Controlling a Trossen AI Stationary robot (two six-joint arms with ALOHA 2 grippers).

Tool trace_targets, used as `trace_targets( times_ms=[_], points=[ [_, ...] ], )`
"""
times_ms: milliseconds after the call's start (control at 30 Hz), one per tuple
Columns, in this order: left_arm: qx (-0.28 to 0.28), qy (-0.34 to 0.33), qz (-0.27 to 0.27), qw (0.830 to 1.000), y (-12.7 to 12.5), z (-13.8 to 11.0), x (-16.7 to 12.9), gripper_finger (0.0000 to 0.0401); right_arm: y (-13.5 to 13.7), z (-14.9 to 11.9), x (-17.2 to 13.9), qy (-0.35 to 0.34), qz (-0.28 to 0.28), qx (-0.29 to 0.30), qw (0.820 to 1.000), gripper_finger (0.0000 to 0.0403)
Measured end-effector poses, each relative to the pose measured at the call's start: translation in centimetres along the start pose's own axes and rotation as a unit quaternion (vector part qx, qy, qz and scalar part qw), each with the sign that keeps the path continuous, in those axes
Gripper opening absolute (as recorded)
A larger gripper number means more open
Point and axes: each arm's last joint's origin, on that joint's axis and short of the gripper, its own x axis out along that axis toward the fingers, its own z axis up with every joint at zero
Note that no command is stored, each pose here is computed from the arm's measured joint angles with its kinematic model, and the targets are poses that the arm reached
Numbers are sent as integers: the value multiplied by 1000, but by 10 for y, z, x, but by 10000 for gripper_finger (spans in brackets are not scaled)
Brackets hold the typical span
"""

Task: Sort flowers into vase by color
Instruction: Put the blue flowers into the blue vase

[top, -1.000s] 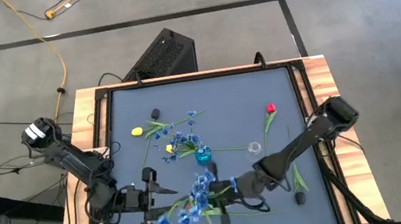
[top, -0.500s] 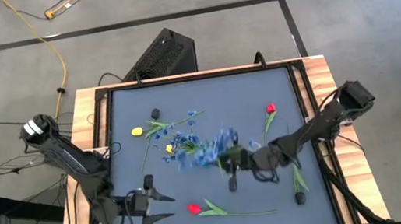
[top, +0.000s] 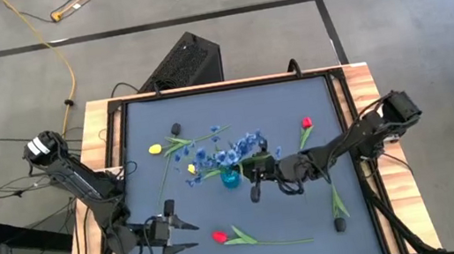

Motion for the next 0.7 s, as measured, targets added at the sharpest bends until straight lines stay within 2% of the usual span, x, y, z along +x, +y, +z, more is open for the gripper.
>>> trace_targets(
  times_ms=[367, 700],
  points=[
    [-4, 3, 1, 1000, 0, -1, 0, 180, -6, -15, 12, 14, -24, -8, 1000, 39],
    [-4, 3, 1, 1000, 0, -1, 0, 180, -4, -13, 11, 6, -8, -3, 1000, 39]
  ],
)
